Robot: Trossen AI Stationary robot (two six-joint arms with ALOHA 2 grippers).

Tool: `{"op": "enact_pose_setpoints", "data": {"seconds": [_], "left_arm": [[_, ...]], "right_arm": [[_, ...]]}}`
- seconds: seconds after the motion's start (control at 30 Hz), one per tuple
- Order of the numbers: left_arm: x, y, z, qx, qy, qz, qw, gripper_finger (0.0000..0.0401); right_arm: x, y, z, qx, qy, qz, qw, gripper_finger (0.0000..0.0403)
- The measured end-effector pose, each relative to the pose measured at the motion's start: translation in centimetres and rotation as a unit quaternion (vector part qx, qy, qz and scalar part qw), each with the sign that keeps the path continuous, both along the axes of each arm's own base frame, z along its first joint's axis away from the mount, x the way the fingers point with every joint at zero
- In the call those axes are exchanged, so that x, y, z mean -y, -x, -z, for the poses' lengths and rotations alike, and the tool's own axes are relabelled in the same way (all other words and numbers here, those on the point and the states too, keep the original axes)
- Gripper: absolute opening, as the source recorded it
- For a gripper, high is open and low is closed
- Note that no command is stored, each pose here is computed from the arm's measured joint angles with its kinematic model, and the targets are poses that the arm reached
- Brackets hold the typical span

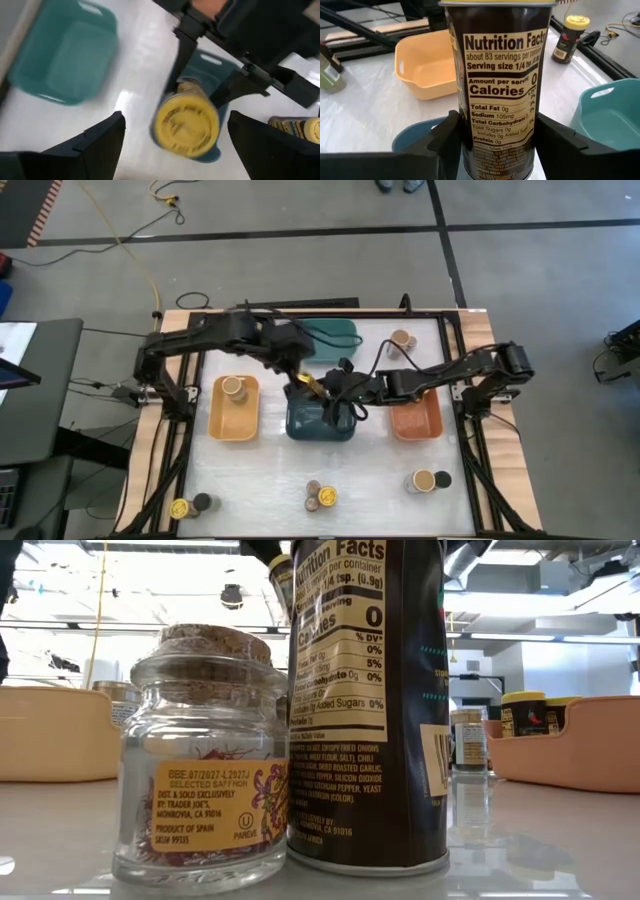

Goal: Sort spices by type
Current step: Put the yellow seasoning bottle into the orange bin

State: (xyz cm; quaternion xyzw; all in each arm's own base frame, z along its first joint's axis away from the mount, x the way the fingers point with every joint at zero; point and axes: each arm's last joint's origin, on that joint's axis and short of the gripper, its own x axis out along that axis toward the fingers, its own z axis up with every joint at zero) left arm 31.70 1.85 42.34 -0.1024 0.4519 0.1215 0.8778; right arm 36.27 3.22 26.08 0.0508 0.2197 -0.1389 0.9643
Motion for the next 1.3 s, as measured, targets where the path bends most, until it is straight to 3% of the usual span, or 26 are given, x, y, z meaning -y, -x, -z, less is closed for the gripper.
{"op": "enact_pose_setpoints", "data": {"seconds": [0.17,0.3,0.5,0.6,0.77,0.93,1.0,1.3], "left_arm": [[1.0,4.3,-2.8,0.042,-0.08,-0.027,0.996,0.0338],[1.7,8.2,-3.1,0.082,-0.124,-0.065,0.987,0.0338],[2.8,11.4,0.3,0.174,-0.082,-0.086,0.978,0.0338],[3.1,11.8,3.0,0.215,-0.059,-0.094,0.97,0.0338],[3.4,10.6,7.2,0.319,-0.042,-0.093,0.942,0.0337],[3.4,9.0,8.9,0.444,-0.022,-0.08,0.892,0.0338],[3.4,8.4,9.2,0.47,-0.01,-0.059,0.88,0.0338],[3.4,6.9,10.4,0.453,0.014,-0.023,0.891,0.0338]], "right_arm": [[0.2,1.2,-1.4,0.004,0.0,0.024,1.0,0.0232],[0.5,3.2,-3.1,-0.006,-0.012,0.049,0.999,0.0232],[0.1,6.3,-3.8,-0.003,-0.044,0.107,0.993,0.0232],[-1.0,6.9,-3.0,0.029,-0.046,0.104,0.993,0.0233],[-2.1,6.1,-2.0,0.159,-0.072,0.083,0.981,0.0233],[-1.7,4.1,-1.7,0.256,-0.064,0.065,0.962,0.0233],[-1.6,3.6,-1.7,0.272,-0.072,0.055,0.958,0.0233],[-1.8,2.4,-3.4,0.3,-0.07,0.033,0.951,0.0233]]}}
